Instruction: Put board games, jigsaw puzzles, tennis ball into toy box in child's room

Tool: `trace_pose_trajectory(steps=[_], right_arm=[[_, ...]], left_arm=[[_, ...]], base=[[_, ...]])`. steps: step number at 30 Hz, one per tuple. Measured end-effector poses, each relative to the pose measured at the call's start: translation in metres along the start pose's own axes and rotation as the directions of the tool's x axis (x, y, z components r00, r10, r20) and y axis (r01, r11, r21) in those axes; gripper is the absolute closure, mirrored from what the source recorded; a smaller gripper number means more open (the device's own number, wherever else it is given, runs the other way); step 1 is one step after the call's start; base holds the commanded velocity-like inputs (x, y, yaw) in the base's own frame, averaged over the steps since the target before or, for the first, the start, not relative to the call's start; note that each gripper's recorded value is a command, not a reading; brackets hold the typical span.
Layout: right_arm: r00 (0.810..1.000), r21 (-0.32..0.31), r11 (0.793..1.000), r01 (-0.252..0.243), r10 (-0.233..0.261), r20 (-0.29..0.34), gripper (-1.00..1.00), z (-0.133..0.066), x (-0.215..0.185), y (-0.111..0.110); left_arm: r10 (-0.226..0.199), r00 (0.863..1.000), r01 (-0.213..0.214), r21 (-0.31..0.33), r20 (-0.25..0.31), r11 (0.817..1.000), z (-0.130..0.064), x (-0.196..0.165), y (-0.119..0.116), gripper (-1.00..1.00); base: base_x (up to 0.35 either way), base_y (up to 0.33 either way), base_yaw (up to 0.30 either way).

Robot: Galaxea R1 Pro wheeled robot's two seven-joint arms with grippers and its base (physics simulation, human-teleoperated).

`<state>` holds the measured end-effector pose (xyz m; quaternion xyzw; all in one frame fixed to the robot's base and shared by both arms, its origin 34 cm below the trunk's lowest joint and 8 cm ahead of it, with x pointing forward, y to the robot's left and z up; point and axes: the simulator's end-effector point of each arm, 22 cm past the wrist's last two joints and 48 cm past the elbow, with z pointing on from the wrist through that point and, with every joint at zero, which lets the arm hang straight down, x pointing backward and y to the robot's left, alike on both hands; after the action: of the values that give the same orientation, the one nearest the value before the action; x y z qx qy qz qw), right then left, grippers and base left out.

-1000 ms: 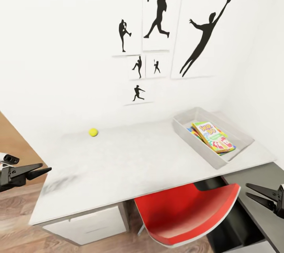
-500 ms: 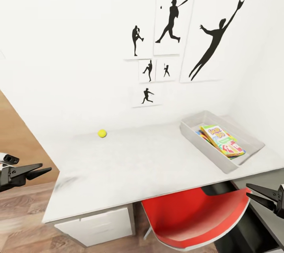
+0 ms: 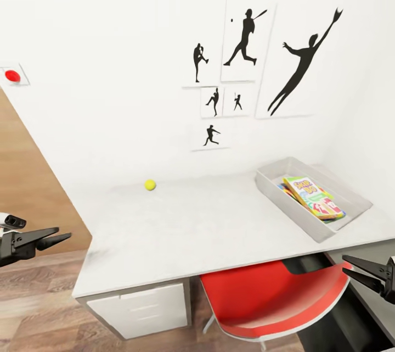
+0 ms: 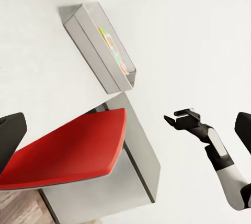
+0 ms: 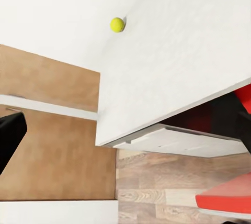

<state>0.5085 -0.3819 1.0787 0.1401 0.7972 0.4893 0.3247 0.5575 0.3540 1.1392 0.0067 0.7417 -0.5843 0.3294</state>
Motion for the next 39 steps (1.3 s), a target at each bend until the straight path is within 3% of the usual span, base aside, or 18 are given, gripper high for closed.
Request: trace_pose_trajectory(steps=[20, 39], right_arm=[[1.0, -0.015, 1.0, 0.02, -0.019, 0.017, -1.0, -0.006, -0.003, 0.01], [0.999, -0.032, 0.999, 0.043, -0.041, 0.032, -1.0, -0.012, -0.005, 0.022]], left_arm=[[0.035, 0.999, -0.034, -0.015, 0.024, 0.999, -0.011, -0.009, -0.006, -1.0], [0.064, 0.997, -0.064, -0.014, 0.039, 0.998, -0.018, -0.015, -0.017, -1.0]], base=[[-0.001, 0.0, 0.076], [0.0, 0.085, 0.089]])
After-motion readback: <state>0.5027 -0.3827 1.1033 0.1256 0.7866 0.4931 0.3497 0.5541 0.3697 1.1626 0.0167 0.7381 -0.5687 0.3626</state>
